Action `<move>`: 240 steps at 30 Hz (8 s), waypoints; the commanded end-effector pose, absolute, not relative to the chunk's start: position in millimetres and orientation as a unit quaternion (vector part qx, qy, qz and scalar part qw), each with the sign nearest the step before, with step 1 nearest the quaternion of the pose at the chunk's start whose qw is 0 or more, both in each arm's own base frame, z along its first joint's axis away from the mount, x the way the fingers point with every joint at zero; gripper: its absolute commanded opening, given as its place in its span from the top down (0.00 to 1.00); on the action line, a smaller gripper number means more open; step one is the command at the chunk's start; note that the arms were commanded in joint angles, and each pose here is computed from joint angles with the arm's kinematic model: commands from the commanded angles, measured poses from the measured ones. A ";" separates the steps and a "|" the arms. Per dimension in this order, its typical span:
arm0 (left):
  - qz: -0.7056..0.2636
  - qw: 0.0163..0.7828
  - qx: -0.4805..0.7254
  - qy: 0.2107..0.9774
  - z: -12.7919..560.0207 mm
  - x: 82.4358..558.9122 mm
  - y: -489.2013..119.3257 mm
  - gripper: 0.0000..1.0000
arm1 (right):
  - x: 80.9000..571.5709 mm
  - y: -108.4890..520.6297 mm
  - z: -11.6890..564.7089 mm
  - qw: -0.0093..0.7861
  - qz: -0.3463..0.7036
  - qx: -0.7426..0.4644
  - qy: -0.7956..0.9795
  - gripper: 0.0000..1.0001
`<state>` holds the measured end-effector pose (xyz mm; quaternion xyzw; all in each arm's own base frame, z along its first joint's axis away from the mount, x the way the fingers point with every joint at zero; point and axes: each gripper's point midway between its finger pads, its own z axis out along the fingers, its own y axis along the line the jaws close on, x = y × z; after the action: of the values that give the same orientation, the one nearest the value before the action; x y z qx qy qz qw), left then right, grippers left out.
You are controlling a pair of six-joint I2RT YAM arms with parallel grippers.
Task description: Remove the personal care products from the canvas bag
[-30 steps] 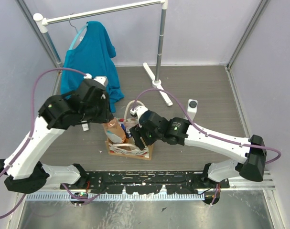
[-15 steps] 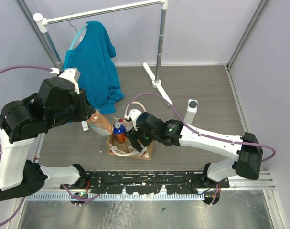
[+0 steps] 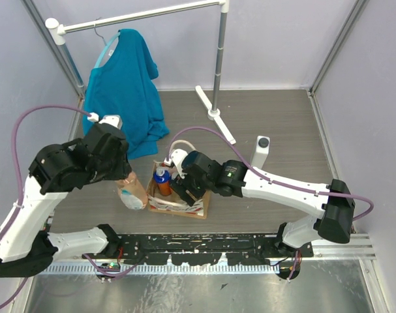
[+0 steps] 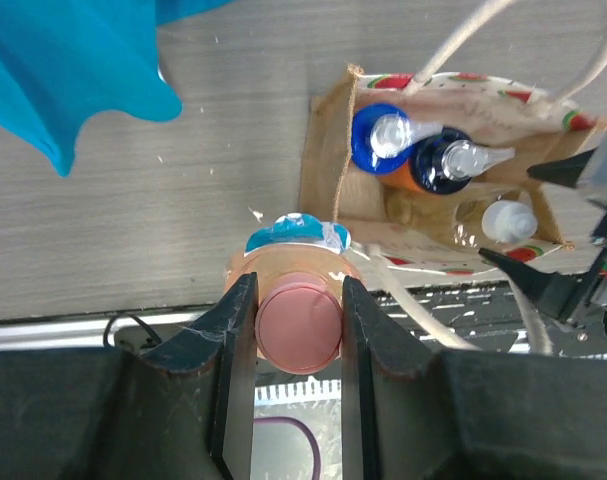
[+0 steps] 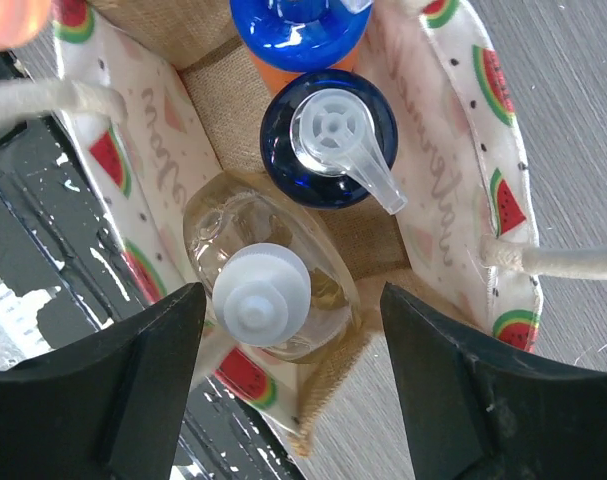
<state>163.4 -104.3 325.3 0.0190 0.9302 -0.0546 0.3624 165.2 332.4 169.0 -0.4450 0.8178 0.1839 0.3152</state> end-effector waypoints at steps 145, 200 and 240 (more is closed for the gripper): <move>-0.043 0.401 0.055 0.914 214.0 233.3 -193.8 0.76 | 200.8 350.1 196.4 0.353 0.255 -0.284 0.854 0.03; -0.006 0.352 0.023 0.936 96.8 240.5 -215.9 0.14 | 210.0 216.8 288.2 0.487 0.134 -0.120 0.855 0.89; -0.015 0.534 -0.049 0.844 311.7 305.8 -144.9 1.00 | 223.2 144.3 102.2 0.347 -0.023 0.001 0.938 0.54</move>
<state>279.7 -160.5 315.4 -0.0161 0.8522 -0.0234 0.5224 217.4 143.9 96.9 -0.0228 0.9453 -0.0352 0.3234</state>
